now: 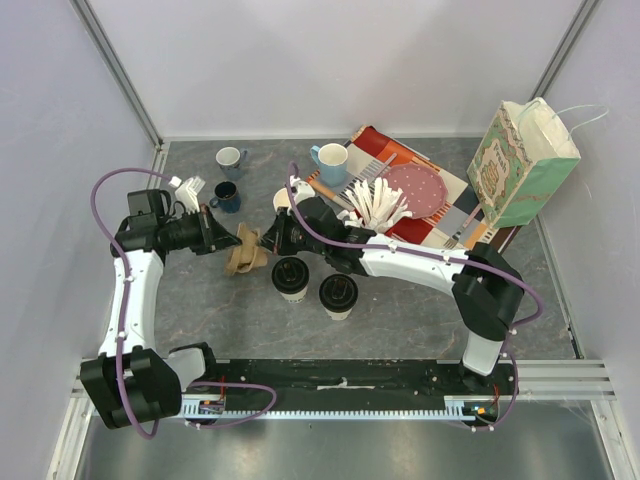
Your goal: Pack the takeout coffee
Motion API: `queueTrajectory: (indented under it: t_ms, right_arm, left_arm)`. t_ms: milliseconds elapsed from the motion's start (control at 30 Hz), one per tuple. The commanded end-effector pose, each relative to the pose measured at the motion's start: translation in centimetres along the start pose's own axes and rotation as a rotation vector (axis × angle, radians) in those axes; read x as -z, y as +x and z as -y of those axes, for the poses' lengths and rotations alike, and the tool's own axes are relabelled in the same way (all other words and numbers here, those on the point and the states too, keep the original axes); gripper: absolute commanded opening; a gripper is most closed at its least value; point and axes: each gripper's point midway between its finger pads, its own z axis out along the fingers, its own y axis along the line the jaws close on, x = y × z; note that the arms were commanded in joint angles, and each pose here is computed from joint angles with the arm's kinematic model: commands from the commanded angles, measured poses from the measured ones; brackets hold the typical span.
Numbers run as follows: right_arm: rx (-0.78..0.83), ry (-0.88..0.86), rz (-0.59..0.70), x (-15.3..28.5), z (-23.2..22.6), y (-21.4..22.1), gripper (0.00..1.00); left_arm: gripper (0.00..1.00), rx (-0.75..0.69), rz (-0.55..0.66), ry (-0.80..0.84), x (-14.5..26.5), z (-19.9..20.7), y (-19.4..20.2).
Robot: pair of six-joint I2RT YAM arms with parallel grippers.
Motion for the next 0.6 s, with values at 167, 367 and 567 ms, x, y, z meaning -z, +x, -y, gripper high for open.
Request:
queueTrajectory:
  t_ms: [167,367,567]
  right_arm:
    - [0.058,0.147,-0.132,-0.1,5.2,3.6,0.00]
    - [0.055,0.067,-0.125,-1.1,3.2,2.9,0.00]
    - [0.048,0.101,-0.138,-1.2,4.7,3.4,0.00]
  left_arm:
    - [0.02,-0.114,0.033,-0.058,1.6,0.0,-2.0]
    - [0.02,-0.114,0.033,-0.029,1.8,0.7,-2.1]
    - [0.02,-0.170,0.100,-0.025,3.7,2.6,-5.0]
